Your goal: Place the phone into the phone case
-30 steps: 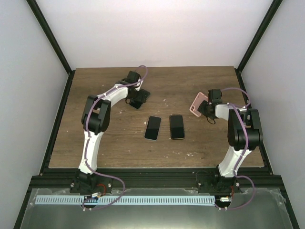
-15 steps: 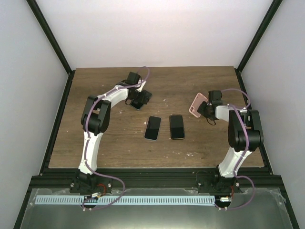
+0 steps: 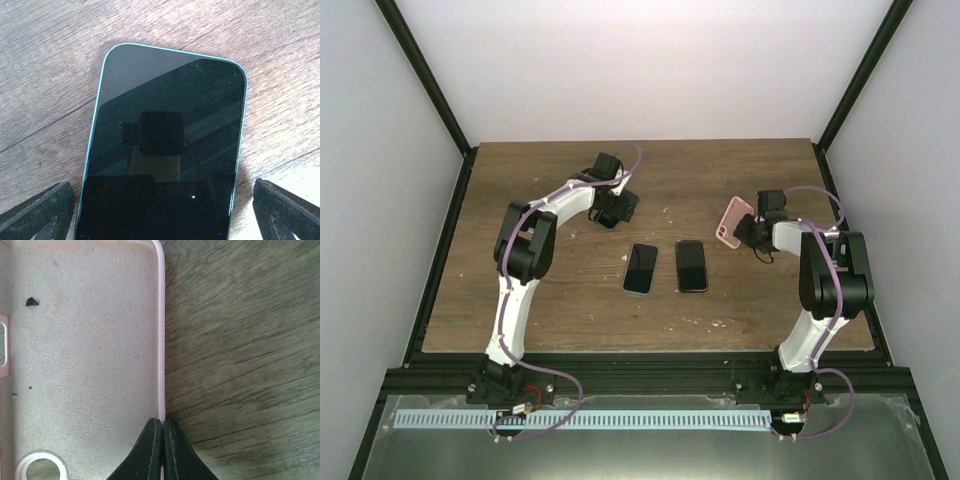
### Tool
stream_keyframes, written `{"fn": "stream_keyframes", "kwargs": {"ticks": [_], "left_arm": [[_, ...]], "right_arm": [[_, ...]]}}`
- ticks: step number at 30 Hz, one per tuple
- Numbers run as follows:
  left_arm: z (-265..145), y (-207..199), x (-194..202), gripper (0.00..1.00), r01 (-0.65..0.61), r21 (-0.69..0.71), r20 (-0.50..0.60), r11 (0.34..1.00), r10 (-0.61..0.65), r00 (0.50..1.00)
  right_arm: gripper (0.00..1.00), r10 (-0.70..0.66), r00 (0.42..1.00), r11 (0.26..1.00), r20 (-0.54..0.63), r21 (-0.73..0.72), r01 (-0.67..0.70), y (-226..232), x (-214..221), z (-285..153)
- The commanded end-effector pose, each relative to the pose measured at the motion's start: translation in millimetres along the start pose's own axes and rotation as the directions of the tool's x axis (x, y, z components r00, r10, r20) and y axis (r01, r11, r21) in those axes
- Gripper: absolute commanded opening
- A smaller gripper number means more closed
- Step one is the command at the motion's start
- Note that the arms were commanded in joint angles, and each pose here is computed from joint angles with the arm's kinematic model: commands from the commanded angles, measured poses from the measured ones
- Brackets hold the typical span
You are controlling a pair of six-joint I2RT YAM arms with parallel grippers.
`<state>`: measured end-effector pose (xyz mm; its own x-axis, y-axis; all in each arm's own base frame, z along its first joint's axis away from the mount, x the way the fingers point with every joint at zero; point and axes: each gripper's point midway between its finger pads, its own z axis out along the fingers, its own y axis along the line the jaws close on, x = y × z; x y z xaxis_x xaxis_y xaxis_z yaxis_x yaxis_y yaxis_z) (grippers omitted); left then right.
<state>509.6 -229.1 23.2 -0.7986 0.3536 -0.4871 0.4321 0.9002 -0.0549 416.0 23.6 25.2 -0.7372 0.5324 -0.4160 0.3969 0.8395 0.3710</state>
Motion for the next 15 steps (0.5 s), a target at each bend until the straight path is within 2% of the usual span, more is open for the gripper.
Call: {"fn": "stream_keyframes", "kwargs": {"ticks": [1, 6, 8, 13, 15], "left_arm": [[24.0, -2.8, 35.3, 0.97, -0.038, -0.035, -0.133, 0.999, 0.033, 0.991], [23.7, -2.3, 40.2, 0.85, -0.027, -0.041, -0.155, 0.999, 0.020, 0.988], [20.0, -1.9, 40.2, 0.84, -0.017, -0.045, -0.152, 0.999, 0.010, 0.988], [8.5, 5.6, 40.7, 0.69, 0.031, -0.095, -0.155, 0.995, -0.045, 0.987], [4.1, 5.3, 42.2, 0.67, 0.046, -0.099, -0.159, 0.994, -0.062, 0.985]], "right_arm": [[0.01, -0.017, 1.000, 1.000, 0.020, -0.012, 0.017, 4.9, -9.7, -14.5], [0.01, -0.026, 0.999, 0.999, 0.032, -0.034, 0.027, 8.3, -8.7, -25.5], [0.01, -0.030, 0.999, 0.998, 0.030, -0.049, 0.032, 10.7, -7.3, -29.0], [0.01, -0.032, 0.999, 0.991, 0.000, -0.133, 0.032, 24.7, 2.0, -38.2], [0.01, -0.032, 0.999, 0.987, -0.003, -0.155, 0.031, 29.8, 6.5, -43.0]]}}
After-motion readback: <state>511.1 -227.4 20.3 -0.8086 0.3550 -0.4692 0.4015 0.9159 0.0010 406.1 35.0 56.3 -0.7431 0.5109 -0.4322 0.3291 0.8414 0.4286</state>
